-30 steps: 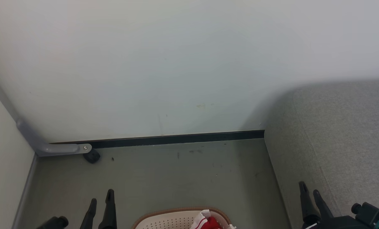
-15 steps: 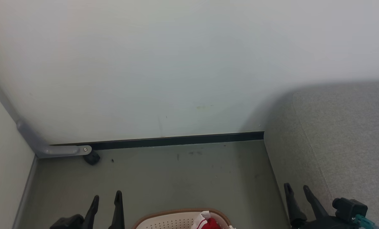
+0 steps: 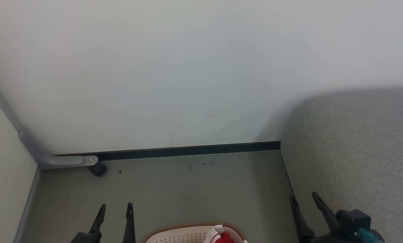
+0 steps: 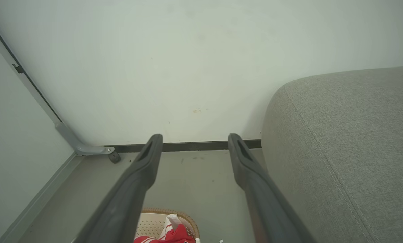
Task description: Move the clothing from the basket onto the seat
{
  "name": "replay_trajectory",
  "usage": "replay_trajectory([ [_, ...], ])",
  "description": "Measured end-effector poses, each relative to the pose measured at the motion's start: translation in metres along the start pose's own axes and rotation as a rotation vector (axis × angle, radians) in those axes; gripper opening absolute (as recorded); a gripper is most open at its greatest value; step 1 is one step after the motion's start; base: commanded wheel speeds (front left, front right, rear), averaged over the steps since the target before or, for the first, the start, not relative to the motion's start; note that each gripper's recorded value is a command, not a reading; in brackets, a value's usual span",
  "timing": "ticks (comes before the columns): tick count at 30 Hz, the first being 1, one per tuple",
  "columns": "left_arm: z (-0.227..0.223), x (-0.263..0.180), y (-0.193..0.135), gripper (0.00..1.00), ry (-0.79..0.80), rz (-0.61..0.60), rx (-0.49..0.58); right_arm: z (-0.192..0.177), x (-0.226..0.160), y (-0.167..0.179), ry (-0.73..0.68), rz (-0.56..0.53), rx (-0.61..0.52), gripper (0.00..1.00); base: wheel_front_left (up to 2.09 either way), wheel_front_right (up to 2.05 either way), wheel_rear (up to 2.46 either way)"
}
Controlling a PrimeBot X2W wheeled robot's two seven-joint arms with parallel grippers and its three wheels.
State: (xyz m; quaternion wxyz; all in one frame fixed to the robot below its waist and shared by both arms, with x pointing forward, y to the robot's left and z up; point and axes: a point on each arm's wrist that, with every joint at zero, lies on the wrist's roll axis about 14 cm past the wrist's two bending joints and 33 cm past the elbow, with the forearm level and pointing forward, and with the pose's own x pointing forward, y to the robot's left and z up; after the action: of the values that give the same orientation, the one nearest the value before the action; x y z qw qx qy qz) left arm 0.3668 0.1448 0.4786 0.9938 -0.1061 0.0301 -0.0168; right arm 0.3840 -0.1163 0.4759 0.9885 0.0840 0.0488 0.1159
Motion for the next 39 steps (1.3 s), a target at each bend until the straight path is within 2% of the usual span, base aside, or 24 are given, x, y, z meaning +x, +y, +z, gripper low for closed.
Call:
replay_trajectory([
  [13,0.002,0.000,-0.003,1.00,-0.043,-0.011,0.187,0.005,0.001,0.012,-0.040,0.061,-0.201,1.00,0.00,0.00,0.00],
  [39,-0.009,-0.001,0.011,1.00,-0.005,0.041,0.168,0.008,0.002,0.006,-0.049,0.033,-0.177,1.00,0.00,0.00,0.00],
])
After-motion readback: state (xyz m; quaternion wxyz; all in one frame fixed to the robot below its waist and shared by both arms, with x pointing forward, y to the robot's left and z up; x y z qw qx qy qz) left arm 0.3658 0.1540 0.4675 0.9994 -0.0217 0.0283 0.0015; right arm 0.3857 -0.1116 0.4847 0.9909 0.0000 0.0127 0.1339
